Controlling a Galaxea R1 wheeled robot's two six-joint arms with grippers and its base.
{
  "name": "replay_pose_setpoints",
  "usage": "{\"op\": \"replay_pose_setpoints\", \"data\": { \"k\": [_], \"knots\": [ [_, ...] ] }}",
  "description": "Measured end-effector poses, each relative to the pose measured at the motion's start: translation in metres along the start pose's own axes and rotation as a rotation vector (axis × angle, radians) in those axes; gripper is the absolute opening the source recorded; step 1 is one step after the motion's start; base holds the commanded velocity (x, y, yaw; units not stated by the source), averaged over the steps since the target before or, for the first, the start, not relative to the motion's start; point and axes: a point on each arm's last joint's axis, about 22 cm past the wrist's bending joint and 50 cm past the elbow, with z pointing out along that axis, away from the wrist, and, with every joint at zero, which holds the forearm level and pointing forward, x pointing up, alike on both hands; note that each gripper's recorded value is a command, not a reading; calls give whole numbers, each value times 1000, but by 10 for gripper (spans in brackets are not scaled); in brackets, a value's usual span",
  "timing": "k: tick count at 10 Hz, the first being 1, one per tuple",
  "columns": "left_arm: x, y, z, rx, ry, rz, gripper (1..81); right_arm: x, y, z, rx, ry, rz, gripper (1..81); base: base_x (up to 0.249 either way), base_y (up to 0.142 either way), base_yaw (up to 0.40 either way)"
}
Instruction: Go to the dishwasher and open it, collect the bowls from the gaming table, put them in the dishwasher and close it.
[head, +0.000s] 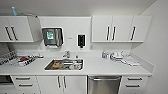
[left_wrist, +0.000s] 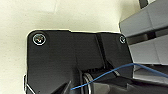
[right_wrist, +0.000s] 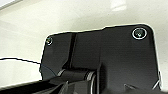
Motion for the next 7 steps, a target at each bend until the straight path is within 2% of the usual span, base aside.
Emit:
{"op": "replay_pose_setpoints", "data": {
  "k": [7],
  "knots": [
    [-1,0,0,0,-2,-1,811,1,0,2,-6,2,1,811,100,0,0]
  ]
}}
